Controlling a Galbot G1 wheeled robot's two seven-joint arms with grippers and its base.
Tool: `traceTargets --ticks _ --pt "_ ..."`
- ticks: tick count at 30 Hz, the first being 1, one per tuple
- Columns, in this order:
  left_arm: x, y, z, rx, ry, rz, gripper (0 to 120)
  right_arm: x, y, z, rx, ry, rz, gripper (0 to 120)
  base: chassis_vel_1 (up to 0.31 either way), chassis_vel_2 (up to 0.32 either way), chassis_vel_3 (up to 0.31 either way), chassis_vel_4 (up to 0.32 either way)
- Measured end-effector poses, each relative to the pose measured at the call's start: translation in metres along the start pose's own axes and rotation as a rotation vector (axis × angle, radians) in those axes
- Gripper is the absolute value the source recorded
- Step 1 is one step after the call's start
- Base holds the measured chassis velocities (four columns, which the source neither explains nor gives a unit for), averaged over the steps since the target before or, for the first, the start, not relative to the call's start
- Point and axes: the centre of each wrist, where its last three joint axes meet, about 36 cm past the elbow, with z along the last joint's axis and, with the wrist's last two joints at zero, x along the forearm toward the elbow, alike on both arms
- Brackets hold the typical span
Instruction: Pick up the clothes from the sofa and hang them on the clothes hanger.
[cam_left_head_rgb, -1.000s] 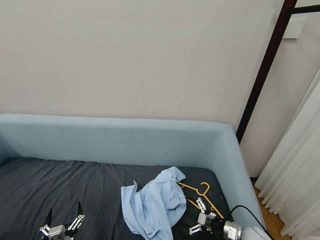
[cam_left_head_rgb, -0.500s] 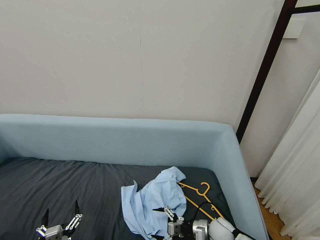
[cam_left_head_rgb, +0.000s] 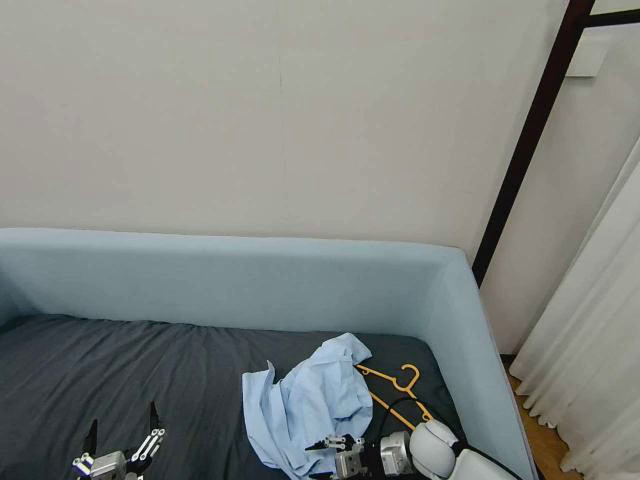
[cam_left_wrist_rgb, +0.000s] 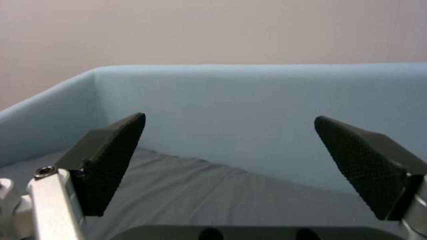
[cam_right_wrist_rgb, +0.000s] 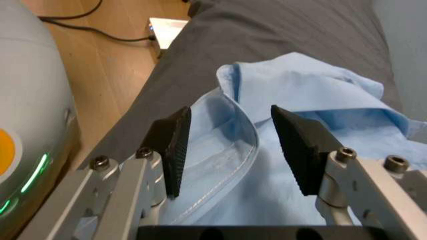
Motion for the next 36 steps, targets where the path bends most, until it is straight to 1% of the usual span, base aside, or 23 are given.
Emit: traceTargets --ticks 4,6,8,9,11,12,13,17,18,20,22,26,28,30,31,32,34,35,36 --pt "0.000 -0.002 0.001 0.003 0.001 0.001 100 0.000 0.000 0.000 0.020 0.023 0.002 49 0.000 0.000 0.000 0.000" --pt "0.000 -0.003 0.001 0.006 0.002 0.003 100 -0.002 -0.001 -0.001 0.031 0.042 0.005 47 0.000 0.000 0.000 0.000" --pt "0.001 -0.004 0.002 0.006 0.004 0.005 100 -0.004 -0.002 -0.003 0.036 0.054 0.001 39 0.000 0.000 0.000 0.000" --pt "0.001 -0.004 0.002 0.006 0.004 0.005 100 -0.004 -0.002 -0.003 0.036 0.054 0.001 39 0.000 0.000 0.000 0.000" --pt "0.002 -0.004 0.004 0.005 0.006 0.006 100 -0.006 -0.004 -0.004 0.046 0.070 -0.014 29 0.000 0.000 0.000 0.000" --pt "0.003 -0.003 0.004 0.004 0.007 0.005 100 -0.006 -0.005 -0.005 0.050 0.075 -0.020 26 0.000 0.000 0.000 0.000" --pt "0.003 -0.003 0.004 0.004 0.007 0.005 100 -0.006 -0.005 -0.005 0.050 0.075 -0.020 26 0.000 0.000 0.000 0.000" --pt "0.002 -0.001 0.006 0.000 0.008 0.003 100 -0.008 -0.005 -0.004 0.056 0.091 -0.039 6 0.000 0.000 0.000 0.000" --pt "0.002 -0.001 0.006 0.000 0.008 0.003 100 -0.008 -0.005 -0.004 0.056 0.091 -0.039 6 0.000 0.000 0.000 0.000" --pt "0.003 -0.001 0.007 0.000 0.009 0.003 100 -0.010 -0.003 -0.004 0.056 0.089 -0.026 0 0.000 0.000 0.000 0.000" --pt "0.003 -0.001 0.007 0.000 0.009 0.002 100 -0.011 -0.002 -0.004 0.058 0.086 -0.007 0 0.000 0.000 0.000 0.000" --pt "0.003 -0.003 0.009 0.003 0.011 0.003 100 -0.020 0.006 -0.006 0.050 0.053 0.061 0 0.000 0.000 0.000 0.000" --pt "0.003 -0.003 0.009 0.003 0.011 0.003 100 -0.021 0.008 -0.007 0.042 0.041 0.074 0 0.000 0.000 0.000 0.000" --pt "0.003 -0.003 0.009 0.003 0.011 0.004 100 -0.023 0.012 -0.015 -0.013 -0.041 0.166 0 0.000 0.000 0.000 0.000" --pt "0.003 -0.003 0.009 0.003 0.011 0.004 100 -0.023 0.012 -0.015 -0.013 -0.041 0.166 0 0.000 0.000 0.000 0.000" --pt "0.003 -0.002 0.009 0.002 0.011 0.004 100 -0.022 0.011 -0.021 -0.043 -0.080 0.223 0 0.000 0.000 0.000 0.000" --pt "0.002 -0.003 0.010 0.002 0.011 0.004 100 -0.018 -0.001 -0.035 -0.096 -0.143 0.356 0 0.000 0.000 0.000 0.000" --pt "0.002 -0.003 0.010 0.002 0.011 0.004 100 -0.018 -0.001 -0.035 -0.096 -0.143 0.356 0 0.000 0.000 0.000 0.000" --pt "0.001 -0.003 0.011 0.004 0.011 0.004 100 -0.014 -0.011 -0.041 -0.106 -0.163 0.420 0 0.000 0.000 0.000 0.000"
